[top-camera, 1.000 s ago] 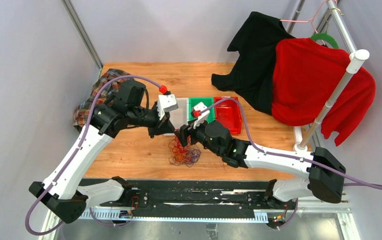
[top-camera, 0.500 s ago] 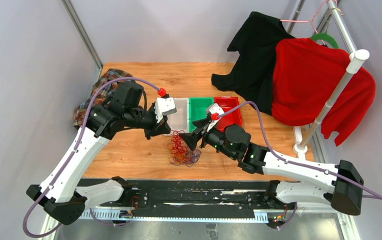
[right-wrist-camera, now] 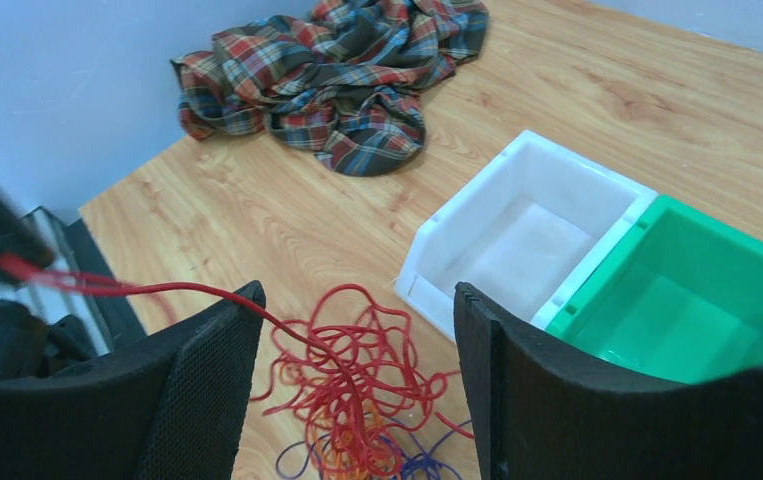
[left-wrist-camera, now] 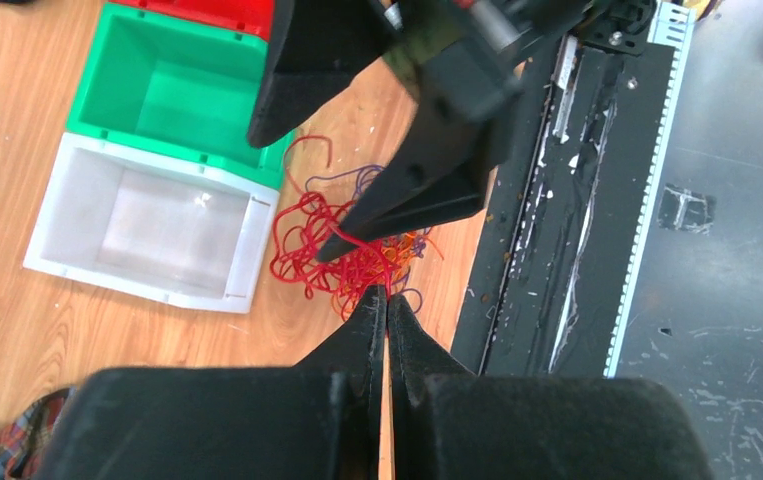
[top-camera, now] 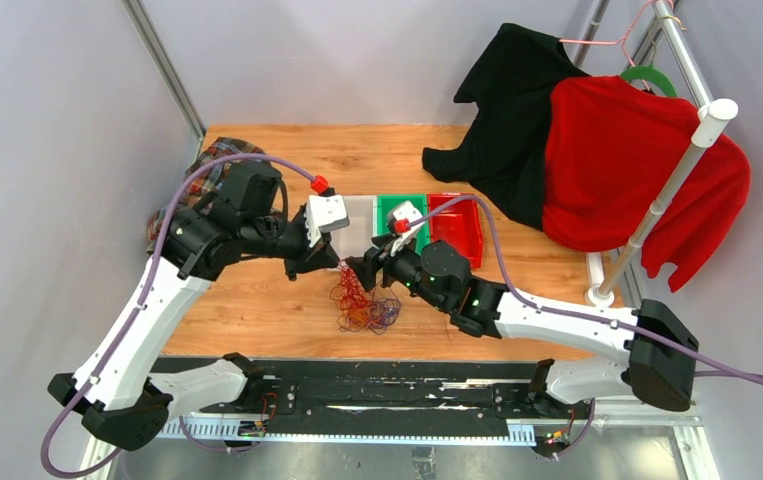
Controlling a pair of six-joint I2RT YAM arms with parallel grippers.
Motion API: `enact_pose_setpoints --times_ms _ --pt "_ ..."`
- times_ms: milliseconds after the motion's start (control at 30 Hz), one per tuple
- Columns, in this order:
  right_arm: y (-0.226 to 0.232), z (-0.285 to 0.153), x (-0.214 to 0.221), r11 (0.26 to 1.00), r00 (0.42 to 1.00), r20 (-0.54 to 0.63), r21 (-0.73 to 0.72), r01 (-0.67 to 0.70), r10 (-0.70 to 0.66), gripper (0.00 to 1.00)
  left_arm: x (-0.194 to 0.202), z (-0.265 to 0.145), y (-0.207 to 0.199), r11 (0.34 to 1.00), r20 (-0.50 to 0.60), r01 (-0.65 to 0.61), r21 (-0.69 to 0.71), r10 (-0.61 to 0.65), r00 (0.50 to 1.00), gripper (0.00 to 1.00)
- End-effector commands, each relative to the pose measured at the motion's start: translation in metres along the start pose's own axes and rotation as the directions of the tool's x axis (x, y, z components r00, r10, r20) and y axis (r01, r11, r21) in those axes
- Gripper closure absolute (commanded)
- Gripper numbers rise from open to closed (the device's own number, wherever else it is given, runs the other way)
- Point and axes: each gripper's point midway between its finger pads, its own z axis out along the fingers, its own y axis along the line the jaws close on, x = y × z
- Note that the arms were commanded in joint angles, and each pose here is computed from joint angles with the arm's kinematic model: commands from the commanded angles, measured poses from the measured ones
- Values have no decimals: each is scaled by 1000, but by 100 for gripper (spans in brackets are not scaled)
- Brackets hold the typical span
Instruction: Untangle the cables
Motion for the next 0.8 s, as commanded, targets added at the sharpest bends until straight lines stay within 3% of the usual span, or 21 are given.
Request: enact_pose_setpoints --times_ms 0,300,533,767 --pt "-3 18 -25 997 996 86 77 8 -14 32 -15 -15 -19 998 46 -40 44 38 998 99" --pt "10 57 14 996 1000 28 83 10 -13 31 -72 -43 -26 996 172 -75 53 65 983 100" --pt "-16 36 107 984 994 -105 176 -15 34 32 -147 -94 -10 982 309 -137 -133 173 935 100" --pt "-40 -2 153 963 987 -149 271 -15 57 31 -202 -143 12 928 401 -129 -350 273 874 100"
